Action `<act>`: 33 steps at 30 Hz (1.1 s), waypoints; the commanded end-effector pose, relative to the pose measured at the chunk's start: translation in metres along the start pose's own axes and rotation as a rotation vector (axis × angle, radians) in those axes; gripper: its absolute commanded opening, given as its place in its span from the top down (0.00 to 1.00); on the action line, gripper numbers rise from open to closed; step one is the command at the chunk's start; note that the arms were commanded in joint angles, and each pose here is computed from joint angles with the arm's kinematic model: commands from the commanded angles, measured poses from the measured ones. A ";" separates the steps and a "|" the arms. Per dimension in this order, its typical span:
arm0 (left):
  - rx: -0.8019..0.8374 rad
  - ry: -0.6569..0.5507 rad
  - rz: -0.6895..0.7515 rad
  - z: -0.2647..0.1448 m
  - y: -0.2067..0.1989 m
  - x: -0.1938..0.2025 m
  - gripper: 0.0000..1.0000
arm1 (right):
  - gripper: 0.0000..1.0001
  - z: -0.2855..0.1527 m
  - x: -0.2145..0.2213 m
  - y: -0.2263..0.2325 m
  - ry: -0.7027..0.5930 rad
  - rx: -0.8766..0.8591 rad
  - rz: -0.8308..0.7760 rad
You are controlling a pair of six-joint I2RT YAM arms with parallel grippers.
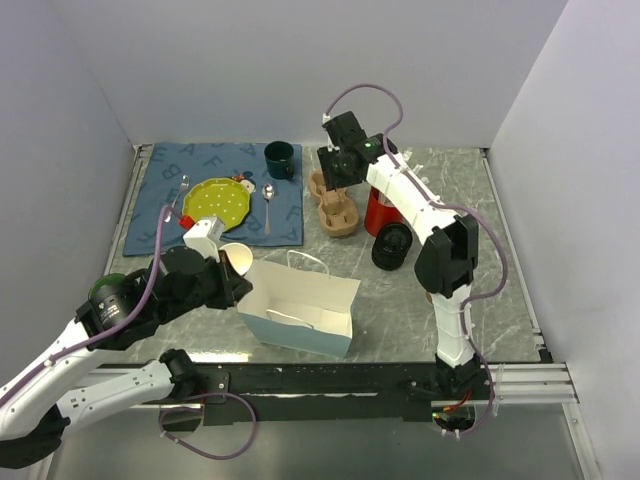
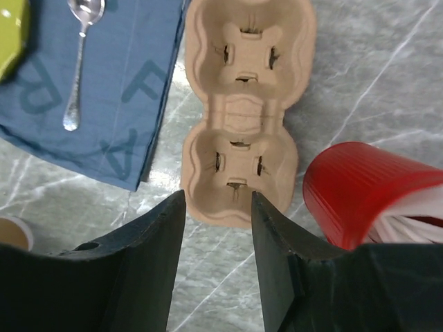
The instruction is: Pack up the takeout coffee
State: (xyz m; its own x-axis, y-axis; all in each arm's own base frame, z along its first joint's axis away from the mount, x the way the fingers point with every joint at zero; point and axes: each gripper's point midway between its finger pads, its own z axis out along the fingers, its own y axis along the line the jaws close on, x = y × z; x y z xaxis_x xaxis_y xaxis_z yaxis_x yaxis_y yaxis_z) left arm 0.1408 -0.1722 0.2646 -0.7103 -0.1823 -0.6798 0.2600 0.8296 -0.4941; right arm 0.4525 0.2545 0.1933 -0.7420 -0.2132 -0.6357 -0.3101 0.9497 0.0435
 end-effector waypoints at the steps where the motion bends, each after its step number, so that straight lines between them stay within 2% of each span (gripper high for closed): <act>1: 0.049 -0.029 -0.026 0.000 -0.016 -0.012 0.95 | 0.49 0.017 -0.010 -0.007 -0.010 -0.021 0.026; 10: 0.087 0.009 0.000 0.006 -0.026 -0.007 0.94 | 0.45 0.062 -0.005 -0.008 0.011 -0.041 0.011; 18: 0.054 -0.019 -0.015 -0.001 -0.014 -0.008 0.98 | 0.43 0.079 -0.012 -0.005 -0.021 -0.048 0.016; 33: 0.045 -0.014 -0.020 -0.013 -0.008 -0.005 0.98 | 0.43 0.106 -0.002 -0.013 -0.015 0.010 0.040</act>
State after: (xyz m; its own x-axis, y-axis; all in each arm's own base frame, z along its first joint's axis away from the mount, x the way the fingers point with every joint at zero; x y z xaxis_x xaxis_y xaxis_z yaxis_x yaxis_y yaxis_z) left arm 0.1336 -0.1715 0.2639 -0.7271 -0.1653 -0.6663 0.2718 0.8220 -0.5005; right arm 0.5072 0.2662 0.1172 -0.7582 -0.1964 -0.6218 -0.3088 0.9480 0.0772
